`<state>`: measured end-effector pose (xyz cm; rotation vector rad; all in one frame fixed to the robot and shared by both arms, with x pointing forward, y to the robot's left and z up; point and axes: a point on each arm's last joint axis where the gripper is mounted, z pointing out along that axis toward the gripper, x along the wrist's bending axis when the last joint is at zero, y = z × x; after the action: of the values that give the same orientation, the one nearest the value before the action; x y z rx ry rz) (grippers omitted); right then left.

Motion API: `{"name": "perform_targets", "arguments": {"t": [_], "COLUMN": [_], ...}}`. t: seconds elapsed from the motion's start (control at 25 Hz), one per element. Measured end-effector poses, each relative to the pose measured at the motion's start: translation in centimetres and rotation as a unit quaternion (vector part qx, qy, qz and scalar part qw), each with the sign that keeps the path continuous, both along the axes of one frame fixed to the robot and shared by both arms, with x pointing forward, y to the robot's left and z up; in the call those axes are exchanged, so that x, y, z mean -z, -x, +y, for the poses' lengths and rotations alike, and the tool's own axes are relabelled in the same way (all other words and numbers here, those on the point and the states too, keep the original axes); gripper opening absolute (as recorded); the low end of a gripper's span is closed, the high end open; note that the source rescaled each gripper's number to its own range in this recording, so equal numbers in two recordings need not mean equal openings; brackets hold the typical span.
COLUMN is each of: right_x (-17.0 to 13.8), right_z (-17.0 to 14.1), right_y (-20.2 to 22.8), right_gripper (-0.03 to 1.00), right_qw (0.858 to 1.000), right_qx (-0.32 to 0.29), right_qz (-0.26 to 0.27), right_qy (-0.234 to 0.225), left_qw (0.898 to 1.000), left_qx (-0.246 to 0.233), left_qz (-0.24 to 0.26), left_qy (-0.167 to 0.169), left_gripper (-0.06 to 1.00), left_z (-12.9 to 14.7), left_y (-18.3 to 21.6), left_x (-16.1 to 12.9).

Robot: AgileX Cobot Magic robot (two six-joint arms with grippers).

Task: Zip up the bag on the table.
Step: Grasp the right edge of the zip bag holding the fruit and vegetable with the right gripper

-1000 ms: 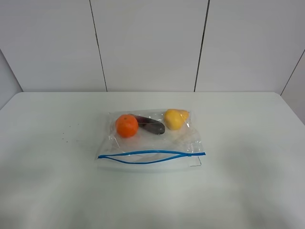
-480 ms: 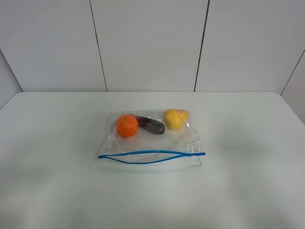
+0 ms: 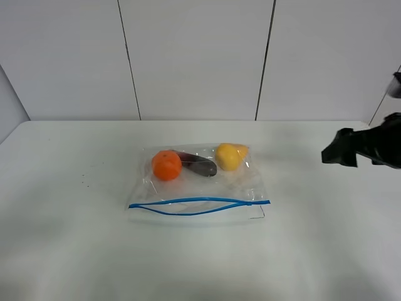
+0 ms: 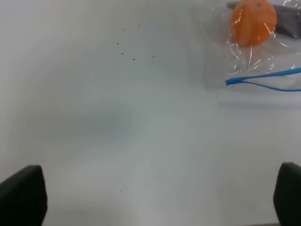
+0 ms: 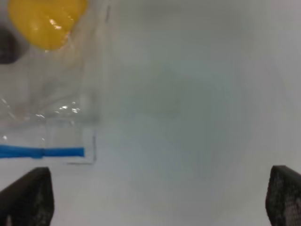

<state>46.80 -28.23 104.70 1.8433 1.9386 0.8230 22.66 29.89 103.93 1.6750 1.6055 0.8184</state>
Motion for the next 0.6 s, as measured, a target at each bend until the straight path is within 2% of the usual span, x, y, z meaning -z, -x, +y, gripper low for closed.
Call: {"name": "perform_targets", "arguments": {"t": [0.16,0.28,0.4,0.52,0.6], "right_x": [2.3,5.1,7.7,10.3,11.8], "right_z": [0.3,-0.6,-1.9,-3.0,-2.9], "right_y": [-4.7,-7.4,-9.0,-10.2,-10.9], "right_gripper": [1.0,1.0,1.0,1.0,1.0], "right_qw": [0.998,0.992,0.98,0.961,0.943], "right_qx": [-0.027,-0.025,-0.041,-0.076,-0.116], "right_qz": [0.038,0.073,0.097,0.114,0.122], "right_qy": [-0.039,-0.103,-0.169,-0.239,-0.286], "left_qw": [1.0,1.0,1.0,1.0,1.0], "left_qx": [0.0,0.0,0.0,0.0,0.0], "left_qz": [0.0,0.0,0.0,0.0,0.0], "left_qy": [0.0,0.0,0.0,0.0,0.0], "left_gripper": [1.0,1.0,1.0,1.0,1.0], "left_z": [0.0,0.0,0.0,0.0,0.0], "left_y": [0.0,0.0,0.0,0.0,0.0], "left_x": [0.0,0.0,0.0,0.0,0.0]}}
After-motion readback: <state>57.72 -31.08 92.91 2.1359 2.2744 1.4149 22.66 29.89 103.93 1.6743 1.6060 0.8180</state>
